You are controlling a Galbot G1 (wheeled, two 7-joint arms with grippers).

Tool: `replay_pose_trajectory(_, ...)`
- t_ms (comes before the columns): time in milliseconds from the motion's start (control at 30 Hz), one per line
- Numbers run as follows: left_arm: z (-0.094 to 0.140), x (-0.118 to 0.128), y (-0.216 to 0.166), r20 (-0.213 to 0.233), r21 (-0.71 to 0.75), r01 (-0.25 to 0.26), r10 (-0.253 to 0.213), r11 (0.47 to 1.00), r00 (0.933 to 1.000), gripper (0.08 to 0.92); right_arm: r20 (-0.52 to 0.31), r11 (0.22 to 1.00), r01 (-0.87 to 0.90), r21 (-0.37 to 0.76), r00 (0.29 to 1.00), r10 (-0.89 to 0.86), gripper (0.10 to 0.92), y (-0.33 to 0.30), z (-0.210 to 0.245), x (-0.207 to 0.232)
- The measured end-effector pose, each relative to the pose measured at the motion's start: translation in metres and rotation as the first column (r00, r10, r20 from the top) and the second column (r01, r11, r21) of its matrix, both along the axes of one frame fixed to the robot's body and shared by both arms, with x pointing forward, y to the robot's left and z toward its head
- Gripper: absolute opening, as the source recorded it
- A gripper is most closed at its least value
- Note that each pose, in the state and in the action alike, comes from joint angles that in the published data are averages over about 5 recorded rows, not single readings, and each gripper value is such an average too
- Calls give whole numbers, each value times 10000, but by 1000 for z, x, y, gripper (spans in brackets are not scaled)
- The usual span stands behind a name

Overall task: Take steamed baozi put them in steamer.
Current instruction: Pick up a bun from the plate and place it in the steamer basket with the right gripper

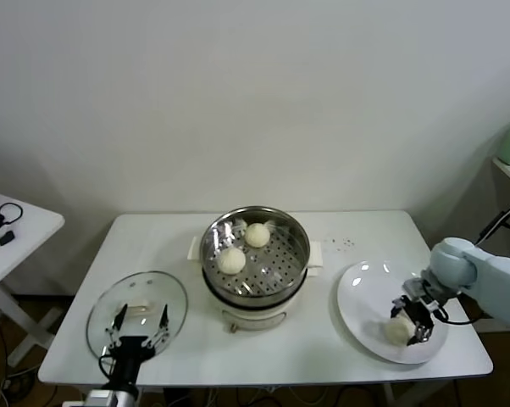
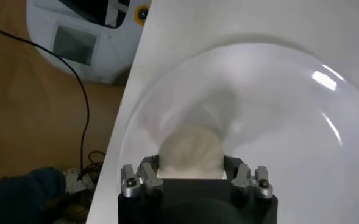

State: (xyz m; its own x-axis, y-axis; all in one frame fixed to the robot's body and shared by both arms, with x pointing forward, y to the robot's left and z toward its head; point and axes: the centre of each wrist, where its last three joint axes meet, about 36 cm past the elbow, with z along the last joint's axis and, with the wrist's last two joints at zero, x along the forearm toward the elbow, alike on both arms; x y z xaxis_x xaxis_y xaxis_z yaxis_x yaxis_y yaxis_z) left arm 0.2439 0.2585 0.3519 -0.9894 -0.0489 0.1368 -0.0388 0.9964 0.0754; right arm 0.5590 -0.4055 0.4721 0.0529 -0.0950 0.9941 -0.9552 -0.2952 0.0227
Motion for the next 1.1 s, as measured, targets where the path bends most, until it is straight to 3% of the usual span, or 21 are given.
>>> replay_pose_trajectory(200,1,0,0,-56,61,-9,9,10000,10000,823,807,9865,-1634,-69,9832,1635,687,25,46,15)
replay_pose_trajectory(333,1,0,-1,-114,109,21,-19,9999,9999,823,1756,9395,-3376,-576,9230,3425,687,49,91,27)
replay_pose_trajectory(467,2,0,-3,-137,145,51,-49,9999,9999,823,2481,8460,-5121,-1484,8089,5331,687,76,137,35)
replay_pose_trajectory(667,3,1,-4,-159,189,24,-21,9998,9999,823,2890,6714,-6869,-2783,6067,7405,688,120,196,37)
replay_pose_trajectory(867,1,-2,-5,-279,128,29,-26,9999,9996,823,2828,4971,-7879,-3635,4151,8647,692,177,228,32)
replay_pose_trajectory(1100,5,-3,-3,-49,-20,138,-138,9999,9999,823,2443,3225,-8574,-4010,2392,9397,695,242,233,24)
